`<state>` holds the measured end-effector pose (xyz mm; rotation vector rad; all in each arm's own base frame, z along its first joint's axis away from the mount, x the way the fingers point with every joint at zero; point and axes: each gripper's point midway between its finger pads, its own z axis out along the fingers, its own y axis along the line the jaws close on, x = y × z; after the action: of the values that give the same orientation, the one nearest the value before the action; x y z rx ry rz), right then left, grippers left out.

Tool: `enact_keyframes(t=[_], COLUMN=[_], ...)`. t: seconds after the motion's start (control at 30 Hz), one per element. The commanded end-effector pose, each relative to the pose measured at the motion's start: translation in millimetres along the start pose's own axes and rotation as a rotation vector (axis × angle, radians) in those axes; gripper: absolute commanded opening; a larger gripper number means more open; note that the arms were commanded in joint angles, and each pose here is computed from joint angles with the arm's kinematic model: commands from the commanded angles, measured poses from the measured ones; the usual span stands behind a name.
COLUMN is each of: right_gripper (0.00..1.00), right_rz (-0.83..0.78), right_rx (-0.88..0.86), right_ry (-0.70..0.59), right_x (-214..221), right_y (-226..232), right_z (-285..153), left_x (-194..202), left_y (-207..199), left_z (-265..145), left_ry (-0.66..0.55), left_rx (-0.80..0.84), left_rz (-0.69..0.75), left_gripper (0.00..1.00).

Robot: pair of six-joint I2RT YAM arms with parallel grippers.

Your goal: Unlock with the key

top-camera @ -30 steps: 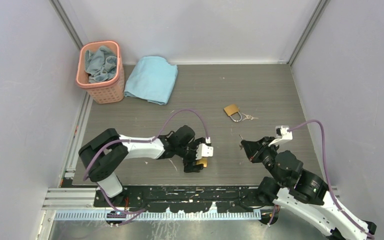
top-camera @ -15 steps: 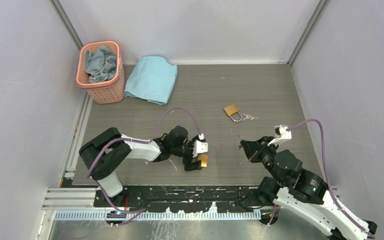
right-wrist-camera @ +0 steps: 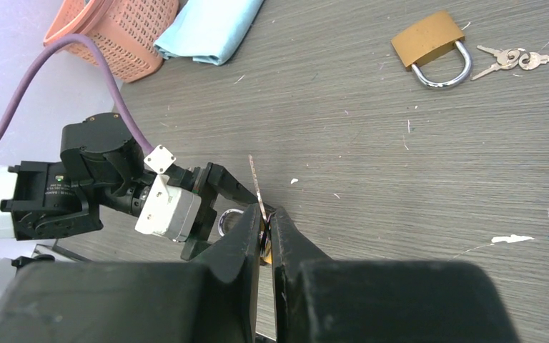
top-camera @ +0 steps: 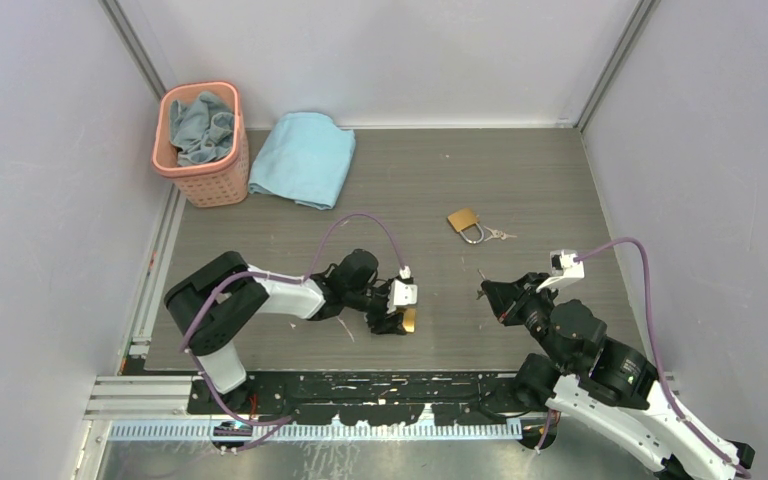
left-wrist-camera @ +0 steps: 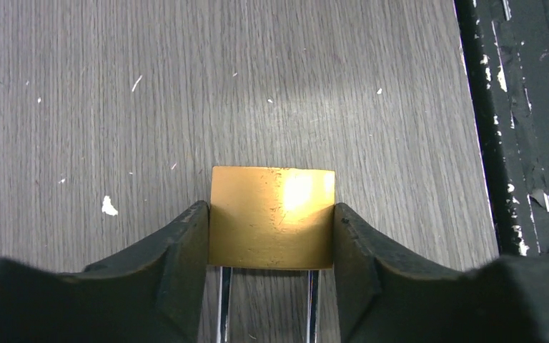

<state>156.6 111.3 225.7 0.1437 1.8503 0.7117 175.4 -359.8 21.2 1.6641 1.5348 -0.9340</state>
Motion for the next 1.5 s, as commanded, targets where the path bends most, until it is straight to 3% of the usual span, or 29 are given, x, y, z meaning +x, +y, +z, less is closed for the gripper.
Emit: enact_keyframes(t=[0.0,0.17,0.23,0.5,0.67,1.47], right_gripper=[0.01,0.01,0.01,0.01,0.01,0.01], right_rz=[0.02,0.026,0.023,0.025,0.013,0.028], right_rx=[-0.03,-0.03,-0.029,-0.023,-0.009,-0.008], right_ry=[-0.028,-0.025,-0.021,-0.007,0.021,0.089], right_x=[-13.6,-12.5,-11.7,-12.5,-8.0,7.1], right_y=[9.4,9.6,9.7,12.5,12.6,18.5], right_z=[-4.7,-4.3,-3.8,-2.7,-0.1,8.1], left_x=[31.4,20.2,14.5,-22.1,-39.2,-102.2], left_y=[-10.9,-13.1,-11.6,-5.3,-8.2,-3.4], left_z=[1.2,0.5,-2.1,-18.7,-30.9,-68.6], left_ry=[0.086,0.059,0.051,-0.018,0.007,-0.031], left_rx=[0.04,0.061,0.057,0.022,0.059,0.022], left_rz=[-0.051,-0.044,-0.033,0.082,0.134,0.213], left_gripper=[0.43,0.06,0.0,0.0,0.0,0.0])
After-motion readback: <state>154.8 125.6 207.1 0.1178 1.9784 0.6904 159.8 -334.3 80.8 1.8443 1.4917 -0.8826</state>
